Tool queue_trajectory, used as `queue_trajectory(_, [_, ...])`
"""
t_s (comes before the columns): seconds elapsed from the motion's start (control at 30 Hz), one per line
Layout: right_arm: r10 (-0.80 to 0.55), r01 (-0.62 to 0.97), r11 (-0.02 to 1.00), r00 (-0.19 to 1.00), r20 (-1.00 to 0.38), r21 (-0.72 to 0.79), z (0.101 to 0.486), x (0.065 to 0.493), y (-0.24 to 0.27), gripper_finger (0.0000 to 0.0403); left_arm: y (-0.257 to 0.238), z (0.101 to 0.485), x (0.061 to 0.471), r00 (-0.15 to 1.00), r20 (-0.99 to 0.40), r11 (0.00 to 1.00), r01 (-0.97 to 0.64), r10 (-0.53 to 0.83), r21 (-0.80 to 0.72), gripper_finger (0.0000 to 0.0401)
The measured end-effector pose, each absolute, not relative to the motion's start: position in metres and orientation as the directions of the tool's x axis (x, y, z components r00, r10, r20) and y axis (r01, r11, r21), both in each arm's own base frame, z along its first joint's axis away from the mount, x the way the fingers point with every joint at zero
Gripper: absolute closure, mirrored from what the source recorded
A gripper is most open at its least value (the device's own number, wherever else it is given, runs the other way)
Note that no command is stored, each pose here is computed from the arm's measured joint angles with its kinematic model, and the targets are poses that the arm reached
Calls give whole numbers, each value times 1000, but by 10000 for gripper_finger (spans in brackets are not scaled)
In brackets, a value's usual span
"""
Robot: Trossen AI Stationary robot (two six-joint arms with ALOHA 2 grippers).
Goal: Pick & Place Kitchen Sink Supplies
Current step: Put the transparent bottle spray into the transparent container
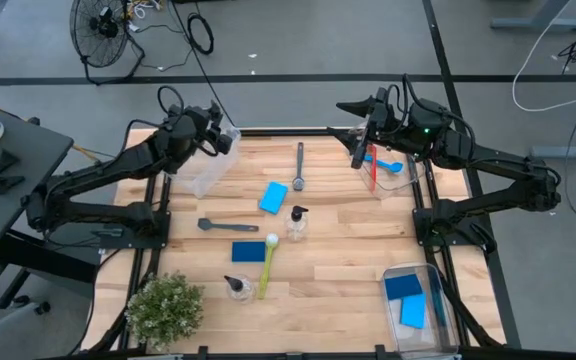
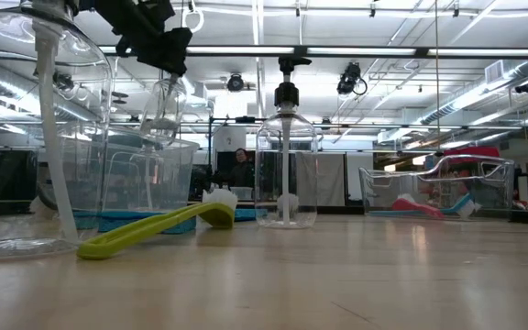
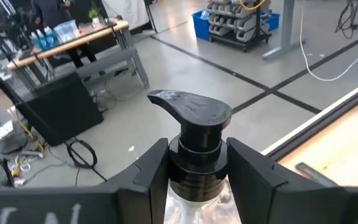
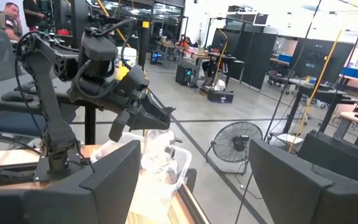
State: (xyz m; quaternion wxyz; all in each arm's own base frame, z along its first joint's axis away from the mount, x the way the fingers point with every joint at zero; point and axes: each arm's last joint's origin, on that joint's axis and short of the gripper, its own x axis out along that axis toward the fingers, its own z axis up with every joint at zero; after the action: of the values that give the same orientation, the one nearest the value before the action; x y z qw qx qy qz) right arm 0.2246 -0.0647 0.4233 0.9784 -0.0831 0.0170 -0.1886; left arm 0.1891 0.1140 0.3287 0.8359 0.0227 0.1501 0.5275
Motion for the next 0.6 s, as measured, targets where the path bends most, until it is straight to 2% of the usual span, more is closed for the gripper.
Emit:
queue_trajectory(0.13, [-372, 366, 915, 928, -2, -169, 423, 225, -65, 101, 115, 309, 190, 394, -257, 444, -878, 883, 179, 262])
queue_trajectory(0.6, [-372, 366, 915, 928, -1, -169, 423, 225, -65, 101, 115, 260, 187, 385, -231, 418, -902, 893, 112, 262])
